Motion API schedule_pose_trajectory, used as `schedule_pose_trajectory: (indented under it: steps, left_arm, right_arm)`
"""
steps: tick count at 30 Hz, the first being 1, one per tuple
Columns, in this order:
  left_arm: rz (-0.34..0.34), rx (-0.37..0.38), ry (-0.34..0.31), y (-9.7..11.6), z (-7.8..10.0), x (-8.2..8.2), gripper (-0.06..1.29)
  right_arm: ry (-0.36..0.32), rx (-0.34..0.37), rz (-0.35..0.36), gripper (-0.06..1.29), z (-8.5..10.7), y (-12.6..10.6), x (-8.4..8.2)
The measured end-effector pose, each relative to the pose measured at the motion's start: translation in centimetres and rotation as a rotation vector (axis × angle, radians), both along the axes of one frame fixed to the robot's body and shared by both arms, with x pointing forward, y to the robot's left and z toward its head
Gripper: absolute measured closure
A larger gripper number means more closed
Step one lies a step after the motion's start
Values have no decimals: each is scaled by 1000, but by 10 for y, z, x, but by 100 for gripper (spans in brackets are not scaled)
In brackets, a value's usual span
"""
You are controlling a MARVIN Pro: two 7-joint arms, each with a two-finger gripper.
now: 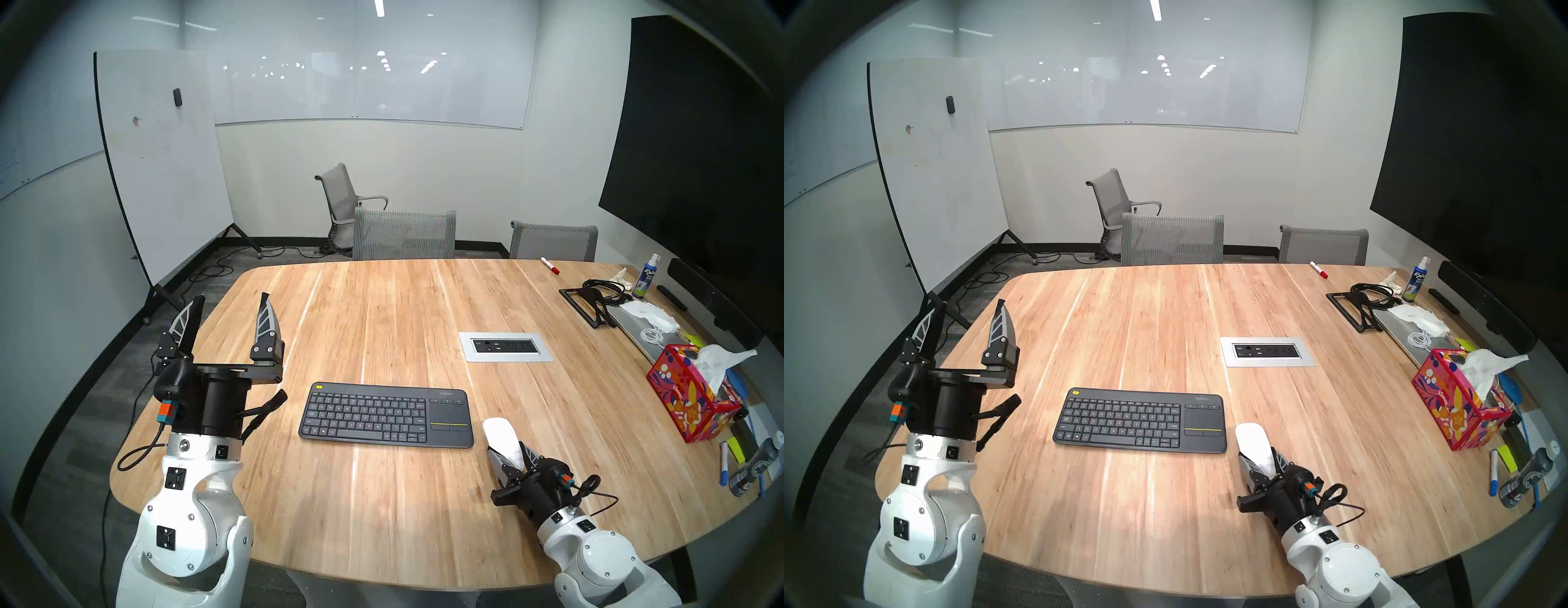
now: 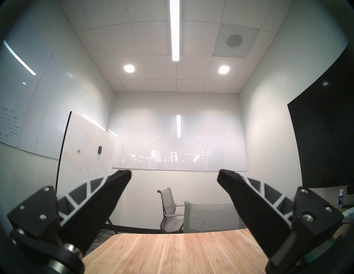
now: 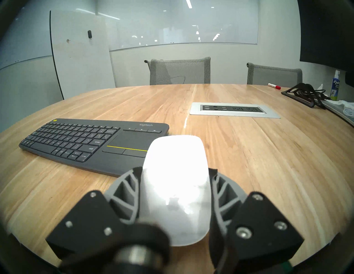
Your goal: Put the mouse beside the keyboard
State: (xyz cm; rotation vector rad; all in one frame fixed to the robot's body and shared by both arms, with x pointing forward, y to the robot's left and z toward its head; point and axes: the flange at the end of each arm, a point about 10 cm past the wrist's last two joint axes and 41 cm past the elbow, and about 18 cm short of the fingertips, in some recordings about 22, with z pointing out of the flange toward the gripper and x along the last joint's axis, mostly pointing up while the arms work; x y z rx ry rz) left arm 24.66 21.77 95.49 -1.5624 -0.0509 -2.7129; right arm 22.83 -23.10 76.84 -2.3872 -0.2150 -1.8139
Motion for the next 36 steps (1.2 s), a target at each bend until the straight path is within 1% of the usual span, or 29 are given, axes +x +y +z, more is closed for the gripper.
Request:
schedule_pose_trajectory:
  steps: [11,20,36]
  left_arm:
    - [0,0,0,0,0,0,-2]
    - [0,0,0,0,0,0,-2]
    - [0,0,0,0,0,0,-2]
  right_arm:
    - [23,-3,-14,74,-5,-3,7]
    - [38,1,-15,74,-8,1,11]
    - [54,10,-53,74,-12,1,22]
